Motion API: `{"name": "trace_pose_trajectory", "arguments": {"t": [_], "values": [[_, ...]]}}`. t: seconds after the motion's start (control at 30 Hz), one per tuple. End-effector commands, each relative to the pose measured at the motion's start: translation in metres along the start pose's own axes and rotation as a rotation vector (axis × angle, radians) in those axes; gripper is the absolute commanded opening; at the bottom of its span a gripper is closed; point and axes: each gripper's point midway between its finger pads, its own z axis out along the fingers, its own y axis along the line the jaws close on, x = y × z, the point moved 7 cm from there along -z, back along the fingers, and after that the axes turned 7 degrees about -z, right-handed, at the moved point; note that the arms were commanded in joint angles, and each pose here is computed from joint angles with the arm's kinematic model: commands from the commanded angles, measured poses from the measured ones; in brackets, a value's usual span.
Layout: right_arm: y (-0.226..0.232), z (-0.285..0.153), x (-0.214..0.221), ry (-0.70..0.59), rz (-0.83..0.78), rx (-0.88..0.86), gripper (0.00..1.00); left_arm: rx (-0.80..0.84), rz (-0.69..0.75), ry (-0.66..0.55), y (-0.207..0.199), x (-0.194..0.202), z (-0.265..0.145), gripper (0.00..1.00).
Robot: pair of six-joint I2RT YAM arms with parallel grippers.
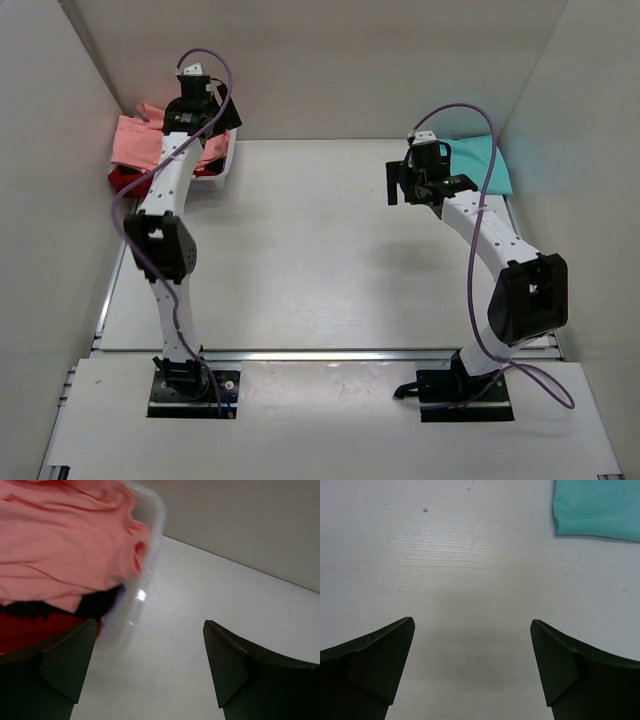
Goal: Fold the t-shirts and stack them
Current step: Grab crumpled tshirt from bin with the left arm
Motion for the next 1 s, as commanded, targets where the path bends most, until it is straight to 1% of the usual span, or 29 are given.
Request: {"name": "trace_pose_trajectory", "arguments": {"t": [0.0, 0.03, 0.07, 0.1, 0.13, 0.2, 0.23, 0.27, 0.3, 0.33, 0.37, 0.4, 0.43, 0.47, 0.5, 0.57, 0.67, 0.8, 0.87, 0.9, 0.97], "values": [[0.000, -0.024, 0.004, -0.035, 0.050, -0.028, 0.99, -0.245, 0.086, -0.150, 0.030, -0.026, 0.036, 0.99], [-0.001, -0.023, 0.014, -0.013, 0.056, -0.021, 0.99, -0.250, 0.114, -0.162, 0.032, -0.025, 0.047, 0.98], [-0.002, -0.027, 0.021, 0.001, 0.057, -0.038, 0.99, -0.226, 0.130, -0.174, 0.027, -0.030, 0.049, 0.99], [-0.002, -0.032, 0.024, 0.001, 0.063, -0.037, 0.99, -0.242, 0.123, -0.185, 0.035, -0.033, 0.057, 0.99], [0.000, -0.032, 0.033, 0.033, 0.063, -0.051, 0.99, -0.241, 0.109, -0.195, 0.038, -0.037, 0.061, 0.99], [0.001, -0.038, 0.041, 0.053, 0.059, -0.064, 0.99, -0.252, 0.095, -0.220, 0.044, -0.039, 0.066, 0.99], [0.000, -0.038, 0.047, 0.077, 0.067, -0.067, 0.99, -0.243, 0.070, -0.269, 0.046, -0.051, 0.061, 0.99], [-0.001, -0.039, 0.050, 0.082, 0.074, -0.067, 1.00, -0.260, 0.070, -0.251, 0.054, -0.043, 0.065, 0.98], [0.000, -0.041, 0.055, 0.095, 0.080, -0.081, 0.99, -0.241, 0.064, -0.275, 0.054, -0.043, 0.063, 0.92], [-0.002, -0.041, 0.059, 0.105, 0.082, -0.078, 0.99, -0.231, 0.045, -0.328, 0.057, -0.054, 0.057, 0.84], [-0.003, -0.039, 0.064, 0.118, 0.086, -0.079, 0.99, -0.246, 0.043, -0.318, 0.064, -0.047, 0.061, 0.82], [-0.003, -0.039, 0.064, 0.121, 0.093, -0.087, 0.99, -0.234, 0.038, -0.337, 0.063, -0.049, 0.061, 0.81], [-0.005, -0.039, 0.066, 0.130, 0.110, -0.085, 0.99, -0.273, 0.027, -0.336, 0.082, -0.052, 0.065, 0.81], [-0.008, -0.038, 0.066, 0.129, 0.110, -0.082, 0.99, -0.280, 0.031, -0.327, 0.088, -0.052, 0.068, 0.83], [-0.008, -0.037, 0.068, 0.140, 0.113, -0.082, 1.00, -0.271, 0.031, -0.322, 0.087, -0.051, 0.072, 0.83], [-0.008, -0.034, 0.066, 0.139, 0.119, -0.085, 0.99, -0.268, 0.037, -0.304, 0.095, -0.048, 0.079, 0.87], [-0.009, -0.033, 0.062, 0.139, 0.125, -0.093, 0.99, -0.269, 0.035, -0.280, 0.100, -0.037, 0.097, 0.89], [-0.007, -0.028, 0.063, 0.158, 0.129, -0.101, 0.99, -0.302, 0.015, -0.234, 0.117, -0.021, 0.119, 0.88], [-0.007, -0.024, 0.061, 0.166, 0.136, -0.106, 1.00, -0.304, 0.021, -0.196, 0.116, -0.005, 0.132, 0.82], [-0.005, -0.025, 0.059, 0.164, 0.129, -0.116, 1.00, -0.304, 0.016, -0.195, 0.116, -0.004, 0.134, 0.82], [-0.009, -0.020, 0.058, 0.177, 0.136, -0.110, 0.99, -0.309, 0.024, -0.154, 0.119, 0.010, 0.145, 0.81]]}}
